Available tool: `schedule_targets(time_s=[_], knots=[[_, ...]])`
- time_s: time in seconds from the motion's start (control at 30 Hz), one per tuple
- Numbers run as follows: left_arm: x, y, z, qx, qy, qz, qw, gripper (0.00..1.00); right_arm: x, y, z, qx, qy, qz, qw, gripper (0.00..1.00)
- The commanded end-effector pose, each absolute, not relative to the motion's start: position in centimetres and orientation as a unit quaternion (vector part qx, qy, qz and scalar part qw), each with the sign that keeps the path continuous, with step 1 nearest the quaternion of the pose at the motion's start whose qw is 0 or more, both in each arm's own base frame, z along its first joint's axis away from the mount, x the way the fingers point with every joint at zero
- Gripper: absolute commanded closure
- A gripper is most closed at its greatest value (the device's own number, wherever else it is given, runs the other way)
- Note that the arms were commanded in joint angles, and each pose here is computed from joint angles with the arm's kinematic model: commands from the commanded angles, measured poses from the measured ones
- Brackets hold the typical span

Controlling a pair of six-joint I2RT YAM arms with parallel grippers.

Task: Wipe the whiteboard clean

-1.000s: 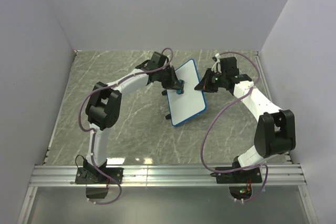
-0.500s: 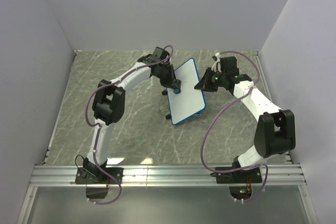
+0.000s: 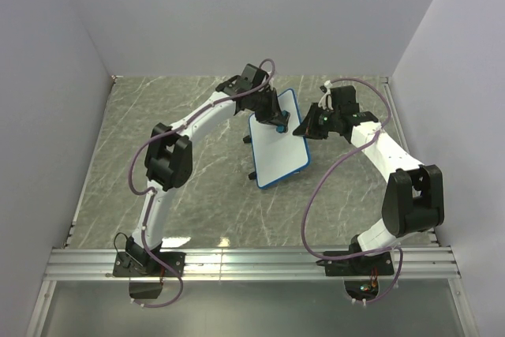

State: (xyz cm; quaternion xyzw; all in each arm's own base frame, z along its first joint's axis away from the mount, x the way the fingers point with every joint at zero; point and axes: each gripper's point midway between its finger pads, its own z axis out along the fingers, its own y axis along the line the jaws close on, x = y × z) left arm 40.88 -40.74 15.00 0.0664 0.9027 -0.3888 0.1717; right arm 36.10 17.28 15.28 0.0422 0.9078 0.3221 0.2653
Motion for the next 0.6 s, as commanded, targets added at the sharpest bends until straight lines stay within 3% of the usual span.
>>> schedule_targets(time_s=[0.0,0.23,0.57], knots=[[40.6,-41.6,9.8,0.032,0.92,-0.364,0.14,1.0,32.5,19.6,14.0,-0.02,0.916,0.341,0.21,1.0],[47.4,-34.5,4.5,-0.073,0.948,-0.273,0.146,1.0,31.5,19.2,13.4,-0.019,0.92,0.335,0.201,1.0],[46.7,-32.5,4.1,-0.079,0.952,-0.255,0.15,1.0,31.4,19.1,13.6,-0.022,0.92,0.334,0.204,1.0]])
